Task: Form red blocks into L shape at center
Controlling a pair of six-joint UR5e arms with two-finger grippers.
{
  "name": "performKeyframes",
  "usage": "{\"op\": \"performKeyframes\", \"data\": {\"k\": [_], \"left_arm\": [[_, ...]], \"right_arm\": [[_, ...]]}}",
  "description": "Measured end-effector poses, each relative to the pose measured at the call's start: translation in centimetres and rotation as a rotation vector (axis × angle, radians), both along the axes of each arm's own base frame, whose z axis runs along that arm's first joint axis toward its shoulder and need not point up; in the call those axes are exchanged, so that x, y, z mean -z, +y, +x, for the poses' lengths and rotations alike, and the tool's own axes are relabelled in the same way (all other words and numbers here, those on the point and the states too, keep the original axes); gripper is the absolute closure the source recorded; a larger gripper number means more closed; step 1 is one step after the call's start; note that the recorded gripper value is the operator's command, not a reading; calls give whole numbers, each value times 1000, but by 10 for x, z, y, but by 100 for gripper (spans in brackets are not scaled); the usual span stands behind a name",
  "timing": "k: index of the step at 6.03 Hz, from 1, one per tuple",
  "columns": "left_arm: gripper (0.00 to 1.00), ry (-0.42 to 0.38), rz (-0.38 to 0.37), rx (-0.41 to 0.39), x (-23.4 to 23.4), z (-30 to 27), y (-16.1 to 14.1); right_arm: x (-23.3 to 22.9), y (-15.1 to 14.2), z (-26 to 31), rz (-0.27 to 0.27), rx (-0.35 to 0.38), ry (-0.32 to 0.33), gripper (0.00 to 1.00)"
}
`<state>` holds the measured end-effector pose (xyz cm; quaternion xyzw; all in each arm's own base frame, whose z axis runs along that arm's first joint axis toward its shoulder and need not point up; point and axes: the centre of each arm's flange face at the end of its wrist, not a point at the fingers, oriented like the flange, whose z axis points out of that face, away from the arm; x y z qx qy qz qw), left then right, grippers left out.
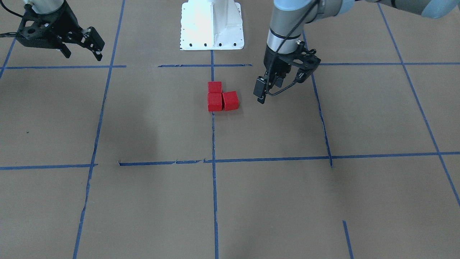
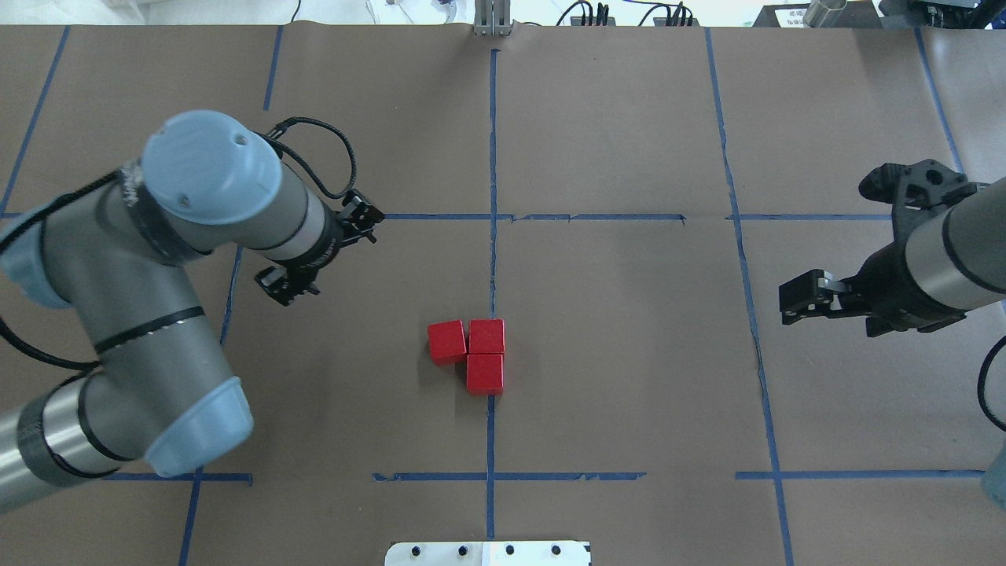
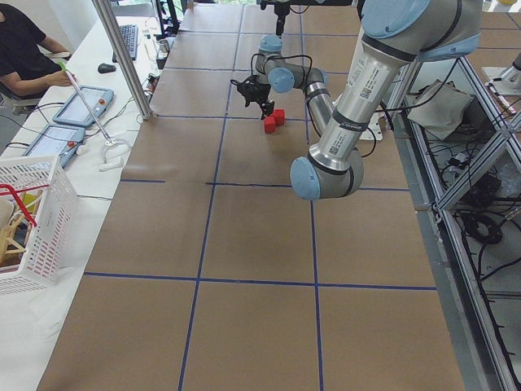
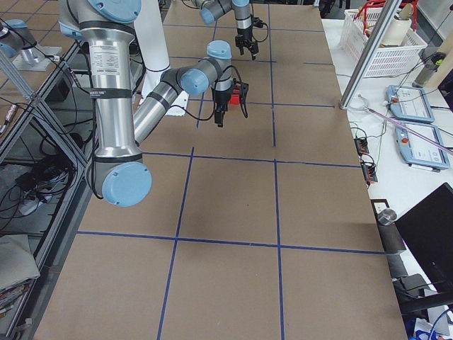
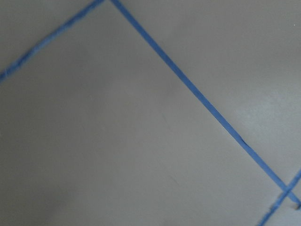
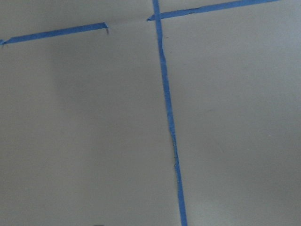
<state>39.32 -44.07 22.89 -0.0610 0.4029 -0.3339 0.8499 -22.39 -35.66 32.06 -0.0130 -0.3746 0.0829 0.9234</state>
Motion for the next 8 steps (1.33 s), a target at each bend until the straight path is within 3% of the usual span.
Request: {"op": "performKeyframes", "data": {"k": [2, 4, 6, 8], "left_arm": [[0, -79, 165, -211, -64, -82, -29], [0, -149, 274, -387, -137, -163, -61], [0, -176, 367, -536, -210, -252, -96], [0, -179, 451, -610, -262, -338, -114]], "right_arm": [[-41, -25, 56, -1, 7, 27, 0], [-82, -38, 118, 25, 43, 25, 0], [-125, -33, 182, 42, 64, 10, 0], [-171, -26, 243, 86, 85, -14, 0]]}}
